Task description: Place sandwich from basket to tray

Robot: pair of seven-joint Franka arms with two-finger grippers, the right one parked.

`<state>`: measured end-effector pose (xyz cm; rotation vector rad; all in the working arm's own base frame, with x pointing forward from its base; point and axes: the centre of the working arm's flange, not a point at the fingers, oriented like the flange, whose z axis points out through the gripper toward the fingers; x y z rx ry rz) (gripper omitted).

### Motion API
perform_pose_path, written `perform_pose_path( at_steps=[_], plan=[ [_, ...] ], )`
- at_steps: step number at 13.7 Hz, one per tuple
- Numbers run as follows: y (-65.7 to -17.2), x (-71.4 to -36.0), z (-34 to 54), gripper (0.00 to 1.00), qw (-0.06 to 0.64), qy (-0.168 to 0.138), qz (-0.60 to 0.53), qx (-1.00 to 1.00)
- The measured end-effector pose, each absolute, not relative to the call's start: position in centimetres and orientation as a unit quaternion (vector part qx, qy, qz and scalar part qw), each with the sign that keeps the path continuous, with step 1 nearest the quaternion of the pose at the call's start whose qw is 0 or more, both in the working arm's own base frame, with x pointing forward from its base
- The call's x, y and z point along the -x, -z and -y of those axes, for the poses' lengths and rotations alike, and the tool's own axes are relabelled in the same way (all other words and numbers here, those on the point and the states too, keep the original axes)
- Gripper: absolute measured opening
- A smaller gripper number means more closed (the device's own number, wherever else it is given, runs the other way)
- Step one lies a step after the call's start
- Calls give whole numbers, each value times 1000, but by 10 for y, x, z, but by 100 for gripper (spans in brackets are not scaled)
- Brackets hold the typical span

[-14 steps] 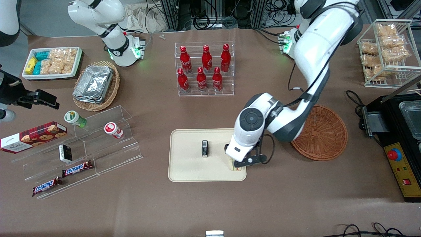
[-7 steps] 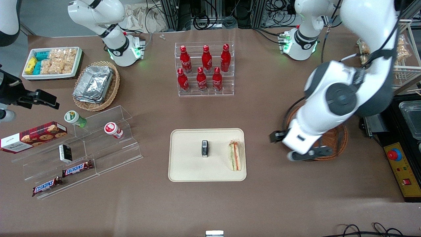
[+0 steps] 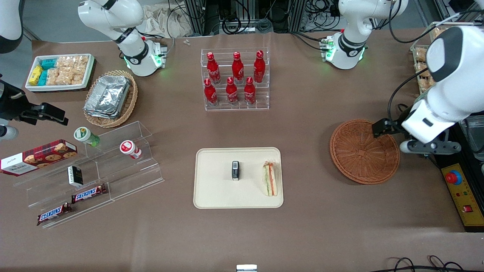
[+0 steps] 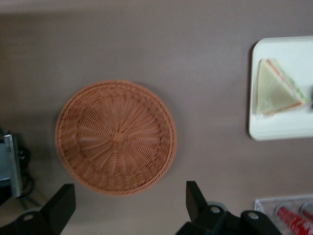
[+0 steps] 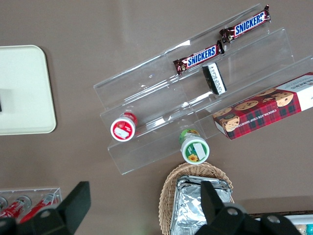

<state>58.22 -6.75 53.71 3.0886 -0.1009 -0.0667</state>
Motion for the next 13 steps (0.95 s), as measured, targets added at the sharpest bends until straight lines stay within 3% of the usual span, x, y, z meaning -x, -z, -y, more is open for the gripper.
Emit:
perform_pose_path(
  at_steps=[13],
  plan=[
    [-565, -581, 72, 100, -40, 15, 109, -993]
  ],
)
